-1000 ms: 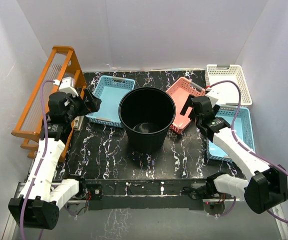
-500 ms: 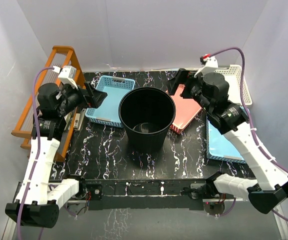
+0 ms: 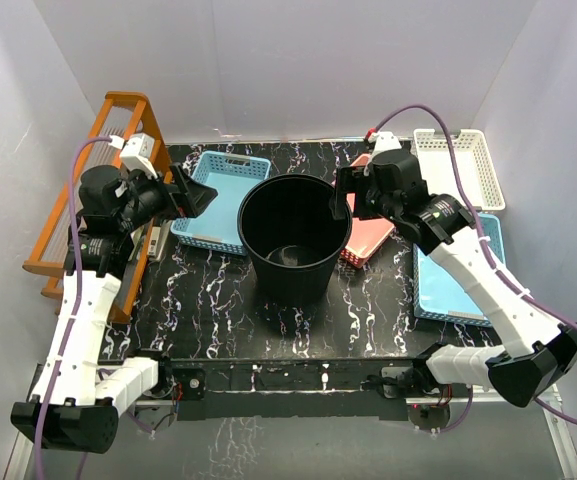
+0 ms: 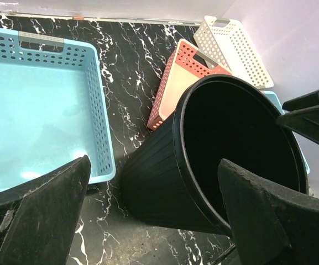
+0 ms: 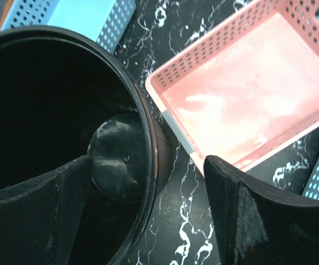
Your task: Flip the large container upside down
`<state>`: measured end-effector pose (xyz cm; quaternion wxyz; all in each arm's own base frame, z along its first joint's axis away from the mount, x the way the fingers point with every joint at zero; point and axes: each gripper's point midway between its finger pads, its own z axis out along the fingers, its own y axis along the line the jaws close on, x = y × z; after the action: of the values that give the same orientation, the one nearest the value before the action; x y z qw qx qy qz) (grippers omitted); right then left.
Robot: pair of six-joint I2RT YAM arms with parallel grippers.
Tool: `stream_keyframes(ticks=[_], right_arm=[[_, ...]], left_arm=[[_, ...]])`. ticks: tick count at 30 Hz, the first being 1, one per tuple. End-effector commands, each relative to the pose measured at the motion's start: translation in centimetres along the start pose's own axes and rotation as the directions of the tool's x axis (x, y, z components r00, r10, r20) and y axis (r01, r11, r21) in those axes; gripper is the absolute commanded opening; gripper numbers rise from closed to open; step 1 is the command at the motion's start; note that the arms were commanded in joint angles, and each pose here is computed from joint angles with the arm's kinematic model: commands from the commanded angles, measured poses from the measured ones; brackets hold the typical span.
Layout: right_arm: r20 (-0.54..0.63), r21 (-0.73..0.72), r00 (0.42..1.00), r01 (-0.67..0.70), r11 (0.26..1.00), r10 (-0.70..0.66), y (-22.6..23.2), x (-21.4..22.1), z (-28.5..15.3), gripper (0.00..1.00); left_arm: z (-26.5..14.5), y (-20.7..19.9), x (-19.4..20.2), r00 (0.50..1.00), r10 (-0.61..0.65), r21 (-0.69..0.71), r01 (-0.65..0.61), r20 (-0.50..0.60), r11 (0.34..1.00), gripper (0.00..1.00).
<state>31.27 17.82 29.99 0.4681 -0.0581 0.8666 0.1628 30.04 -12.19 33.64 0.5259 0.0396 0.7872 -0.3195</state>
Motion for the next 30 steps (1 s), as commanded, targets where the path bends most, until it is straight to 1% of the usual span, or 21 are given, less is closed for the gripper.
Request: stream_keyframes(ticks=[1, 5, 6, 8, 9, 15, 16, 17, 21, 24, 25, 27, 28, 29, 30], right_arm=[[-0.045, 0.055, 0.999, 0.03, 0.998, -0.027, -1.2, 1.4, 0.1, 0.72], [-0.027, 0.064, 0.999, 0.027, 0.998, -0.026, -1.4, 1.0, -0.2, 0.53], [-0.019, 0.059, 1.0, 0.026, 0.998, -0.025, -1.3, 0.9, -0.4, 0.47], [-0.009, 0.049, 1.0, 0.025, 0.999, -0.024, -1.2, 0.6, -0.6, 0.41], [-0.009, 0.046, 1.0, 0.028, 0.999, -0.028, -1.1, 0.6, -0.7, 0.36], [-0.032, 0.024, 0.999, 0.043, 0.999, -0.042, -0.9, 1.0, -1.0, 0.11], [-0.037, 0.019, 0.998, 0.044, 0.999, -0.043, -0.8, 1.2, -0.9, 0.04], [-0.036, 0.017, 0.998, 0.044, 0.999, -0.044, -0.8, 1.1, -1.0, 0.0], [-0.019, 0.065, 0.998, 0.054, 0.996, -0.053, -1.6, 0.6, -1.5, 0.0], [0.003, 0.122, 0.998, 0.061, 0.991, -0.062, -2.6, -0.2, -2.1, 0.0], [0.01, 0.133, 0.998, 0.063, 0.989, -0.065, -2.7, -0.5, -2.3, 0.09], [0.013, 0.111, 0.997, 0.074, 0.991, -0.076, -2.3, -0.9, -2.6, 0.53], [0.018, 0.093, 0.997, 0.08, 0.992, -0.082, -2.0, -1.3, -2.8, 0.73], [0.018, 0.075, 0.996, 0.087, 0.993, -0.089, -1.6, -1.7, -3.0, 0.83], [0.026, 0.053, 0.995, 0.095, 0.994, -0.096, -1.0, -2.5, -3.4, 0.87]], left_arm=[[-0.2, -1.1, 0.0, 1.0, 0.004, 0.055, -0.003, -0.004, 0.998, 0.99], [0.2, -1.2, 0.2, 1.0, 0.01, 0.078, -0.009, -0.022, 0.997, 0.99], [0.3, -1.2, 0.2, 1.0, 0.011, 0.079, -0.009, -0.022, 0.997, 0.99], [0.5, -1.0, 0.3, 1.0, 0.008, 0.081, -0.006, -0.027, 0.997, 0.99], [0.6, -0.9, 0.5, 1.0, 0.006, 0.077, -0.004, -0.03, 0.997, 0.99], [0.8, -0.7, 0.7, 0.999, 0.003, 0.078, 0.0, -0.037, 0.997, 0.99], [0.8, -0.7, 0.7, 0.999, 0.007, 0.077, -0.004, -0.037, 0.997, 0.99], [0.7, -0.7, 0.7, 0.999, 0.011, 0.075, -0.008, -0.037, 0.997, 0.99], [0.7, -0.4, 0.7, 0.999, 0.022, 0.058, -0.02, -0.045, 0.998, 0.99], [0.6, 0.2, 0.6, 0.999, 0.026, 0.016, -0.026, -0.039, 1.0, 0.99], [0.5, 0.6, 0.6, 0.999, 0.025, -0.008, -0.026, -0.033, 1.0, 0.99], [0.3, 1.3, 0.4, 0.999, 0.028, -0.052, -0.028, -0.018, 0.998, 0.99], [0.1, 1.4, 0.2, 1.0, 0.028, -0.066, -0.029, -0.014, 0.997, 0.99], [0.0, 1.5, 0.1, 0.999, 0.031, -0.076, -0.032, -0.014, 0.997, 0.99], [-0.1, 1.5, 0.0, 0.999, 0.034, -0.084, -0.035, -0.016, 0.996, 0.99]])
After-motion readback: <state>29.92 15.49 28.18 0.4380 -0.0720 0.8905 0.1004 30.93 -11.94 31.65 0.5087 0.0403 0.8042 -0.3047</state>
